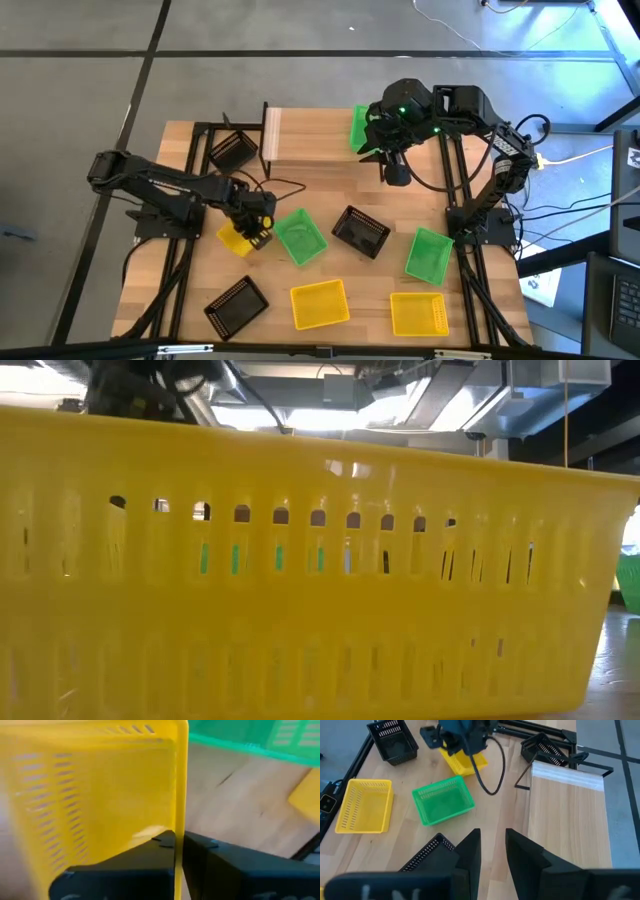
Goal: Stack baskets on shelf by color
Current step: Put the top left yellow bin on the shelf
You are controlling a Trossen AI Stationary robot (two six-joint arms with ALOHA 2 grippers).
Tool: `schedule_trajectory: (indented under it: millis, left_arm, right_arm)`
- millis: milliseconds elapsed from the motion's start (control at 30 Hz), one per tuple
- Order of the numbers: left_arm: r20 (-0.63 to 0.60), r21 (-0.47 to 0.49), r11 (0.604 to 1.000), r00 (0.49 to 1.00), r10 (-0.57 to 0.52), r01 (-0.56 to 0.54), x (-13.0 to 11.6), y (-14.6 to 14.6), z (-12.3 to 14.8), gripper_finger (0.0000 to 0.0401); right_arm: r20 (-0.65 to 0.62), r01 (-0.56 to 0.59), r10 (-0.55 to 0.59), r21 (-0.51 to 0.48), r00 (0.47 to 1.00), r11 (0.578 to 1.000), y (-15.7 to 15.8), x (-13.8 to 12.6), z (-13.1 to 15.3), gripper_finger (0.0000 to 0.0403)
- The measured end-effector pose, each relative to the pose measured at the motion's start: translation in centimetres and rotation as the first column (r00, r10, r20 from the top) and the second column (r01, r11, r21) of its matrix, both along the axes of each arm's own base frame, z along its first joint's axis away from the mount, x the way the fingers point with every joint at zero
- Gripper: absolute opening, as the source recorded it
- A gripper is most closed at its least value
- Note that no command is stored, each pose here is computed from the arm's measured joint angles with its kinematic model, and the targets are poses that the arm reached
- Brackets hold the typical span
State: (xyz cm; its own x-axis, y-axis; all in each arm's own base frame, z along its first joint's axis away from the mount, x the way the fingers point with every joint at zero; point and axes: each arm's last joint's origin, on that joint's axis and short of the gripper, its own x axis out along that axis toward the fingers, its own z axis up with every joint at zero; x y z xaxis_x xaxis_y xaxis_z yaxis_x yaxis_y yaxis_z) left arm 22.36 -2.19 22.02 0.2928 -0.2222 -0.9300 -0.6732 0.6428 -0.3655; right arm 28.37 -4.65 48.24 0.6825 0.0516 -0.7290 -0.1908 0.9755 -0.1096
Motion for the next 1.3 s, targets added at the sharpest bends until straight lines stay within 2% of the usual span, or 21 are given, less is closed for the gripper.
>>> schedule_trajectory:
  millis: [133, 267, 367, 433, 500, 567, 667, 800, 867, 933, 1067, 1233, 1300]
  left_arm:
    - [0.011, 0.028, 0.999, 0.999, -0.046, 0.046, -0.7, 0.3, 3.7, 0.0001]
    - [0.055, 0.120, 0.984, 0.989, -0.139, 0.131, -1.1, 0.4, 7.5, 0.0001]
    - [0.076, 0.215, 0.948, 0.964, -0.254, 0.233, -1.3, 0.6, 10.1, 0.0000]
    - [0.077, 0.283, 0.901, 0.929, -0.362, 0.328, -1.6, 0.7, 11.8, 0.0000]
    - [0.050, 0.367, 0.822, 0.874, -0.484, 0.435, -1.6, 0.8, 12.8, 0.0000]
    - [0.002, 0.452, 0.742, 0.831, -0.557, 0.496, -1.6, 1.0, 13.8, 0.0000]
    - [-0.080, 0.562, 0.615, 0.776, -0.626, 0.554, -1.6, 1.6, 15.2, 0.0000]
    - [-0.202, 0.659, 0.445, 0.713, -0.672, 0.606, -1.3, 2.9, 16.6, 0.0000]
    - [-0.279, 0.679, 0.350, 0.668, -0.690, 0.645, -1.2, 3.6, 17.0, 0.0000]
    - [-0.360, 0.697, 0.229, 0.607, -0.708, 0.680, -0.6, 4.4, 17.4, 0.0000]
    - [-0.515, 0.663, 0.003, 0.459, -0.724, 0.749, 0.9, 6.1, 17.2, 0.0000]
    - [-0.616, 0.618, -0.161, 0.346, -0.708, 0.769, 3.3, 8.5, 16.4, 0.0000]
    - [-0.659, 0.566, -0.214, 0.280, -0.698, 0.796, 3.9, 9.5, 15.7, 0.0000]
  right_arm:
    - [0.002, -0.011, 0.011, -0.010, 1.000, 1.000, 0.0, 0.0, 0.0, 0.0090]
    - [0.005, -0.039, 0.039, -0.037, 0.999, 0.999, 0.0, 0.0, 0.0, 0.0090]
    - [0.006, -0.033, 0.033, -0.040, 0.999, 0.999, -0.1, 0.0, 0.0, 0.0090]
    - [0.004, -0.025, 0.025, -0.048, 1.000, 0.999, -0.1, 0.0, 0.0, 0.0090]
    - [0.003, -0.020, 0.020, -0.054, 1.000, 0.998, -0.2, 0.0, 0.0, 0.0090]
    - [0.004, -0.016, 0.016, -0.054, 1.000, 0.998, -0.3, 0.0, 0.0, 0.0090]
    - [0.012, -0.015, 0.016, -0.056, 1.000, 0.998, -0.3, 0.0, 0.1, 0.0090]
    - [0.018, -0.015, 0.016, -0.057, 1.000, 0.998, -0.3, 0.1, 0.1, 0.0090]
    - [0.018, -0.015, 0.016, -0.057, 1.000, 0.998, -0.3, 0.1, 0.1, 0.0090]
    - [0.018, -0.015, 0.016, -0.057, 1.000, 0.998, -0.3, 0.1, 0.1, 0.0090]
    - [0.018, -0.015, 0.016, -0.057, 1.000, 0.998, -0.3, 0.1, 0.1, 0.0090]
    - [0.024, -0.014, 0.016, -0.059, 1.000, 0.998, -0.3, 0.1, 0.2, 0.0090]
    - [0.023, -0.013, 0.014, -0.060, 1.000, 0.998, -0.3, 0.1, 0.2, 0.0090]
